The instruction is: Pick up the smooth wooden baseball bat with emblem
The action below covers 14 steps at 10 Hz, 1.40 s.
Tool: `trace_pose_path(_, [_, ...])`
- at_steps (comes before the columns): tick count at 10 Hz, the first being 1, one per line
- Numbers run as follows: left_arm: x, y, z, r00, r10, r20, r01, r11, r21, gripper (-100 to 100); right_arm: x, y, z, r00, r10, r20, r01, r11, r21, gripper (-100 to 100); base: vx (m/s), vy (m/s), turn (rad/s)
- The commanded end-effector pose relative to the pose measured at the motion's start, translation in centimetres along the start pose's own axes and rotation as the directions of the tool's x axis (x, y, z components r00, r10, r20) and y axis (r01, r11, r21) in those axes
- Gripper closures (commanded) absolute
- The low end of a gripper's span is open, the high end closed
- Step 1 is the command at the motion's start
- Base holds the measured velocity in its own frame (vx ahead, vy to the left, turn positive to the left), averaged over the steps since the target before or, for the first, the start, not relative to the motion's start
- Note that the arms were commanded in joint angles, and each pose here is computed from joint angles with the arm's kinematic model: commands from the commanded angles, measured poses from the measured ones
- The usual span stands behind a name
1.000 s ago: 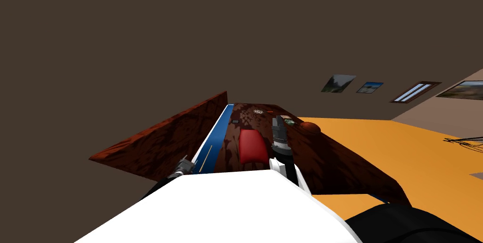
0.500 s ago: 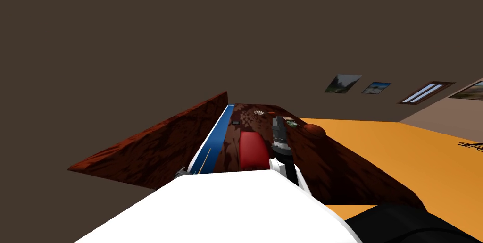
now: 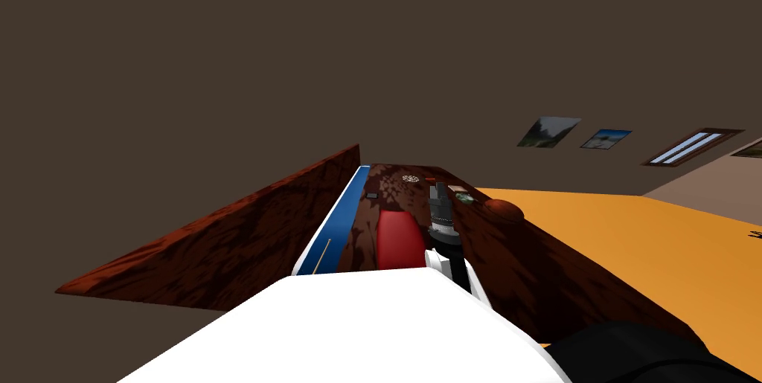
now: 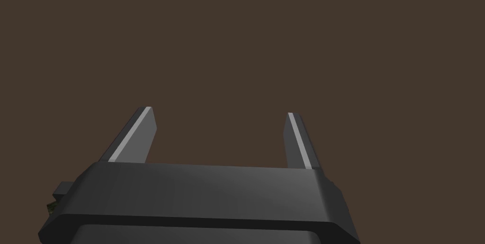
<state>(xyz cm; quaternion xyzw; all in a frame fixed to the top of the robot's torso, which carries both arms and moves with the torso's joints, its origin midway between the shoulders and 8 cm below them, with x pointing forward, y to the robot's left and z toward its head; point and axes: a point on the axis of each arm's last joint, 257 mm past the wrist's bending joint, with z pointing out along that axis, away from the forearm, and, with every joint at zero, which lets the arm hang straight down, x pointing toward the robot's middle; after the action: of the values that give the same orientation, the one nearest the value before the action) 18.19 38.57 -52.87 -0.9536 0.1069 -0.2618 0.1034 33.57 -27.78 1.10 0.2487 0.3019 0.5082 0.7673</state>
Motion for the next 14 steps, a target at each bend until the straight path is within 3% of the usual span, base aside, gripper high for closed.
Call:
trace_pose_path(1, [-2.3, 1.2, -0.1, 0.997, -0.05, 0.05, 0.052, 0.998, -0.039, -100, 0.0, 0.0, 0.0, 1.0, 0.0, 0.0, 0.0, 1.0, 0.0, 0, 0.093, -0.012, 0.022])
trace_pose_path(4, [-5.4, 3.4, -0.3, 0.984, -0.126, 0.126, 0.137, 0.986, -0.09, -100, 0.0, 0.0, 0.0, 1.0, 0.0, 0.0, 0.0, 1.0, 0.0, 0, 0.045, -0.006, 0.013])
trace_pose_path(5, [-4.6, 3.0, -0.3, 0.989, -0.107, 0.106, 0.116, 0.99, -0.078, -100, 0.0, 0.0, 0.0, 1.0, 0.0, 0.0, 0.0, 1.0, 0.0, 0, 0.0, 0.0, 0.0])
trace_pose_path(6, [-4.8, 3.1, -0.3, 0.988, -0.111, 0.111, 0.12, 0.989, -0.081, 0, 0.0, 0.0, 0.0, 1.0, 0.0, 0.0, 0.0, 1.0, 0.0, 0, 0.0, 0.0, 0.0])
trace_pose_path(7, [-4.4, 2.4, 0.8, 0.987, -0.118, 0.112, 0.127, 0.989, -0.074, -100, 0.0, 0.0, 0.0, 1.0, 0.0, 0.0, 0.0, 1.0, 0.0, 0, -0.042, -0.019, -0.078])
trace_pose_path(14, [-2.5, 0.1, 4.2, 0.981, -0.153, 0.116, 0.16, 0.986, -0.054, -100, 0.0, 0.0, 0.0, 1.0, 0.0, 0.0, 0.0, 1.0, 0.0, 0, -0.07, -0.021, -0.057])
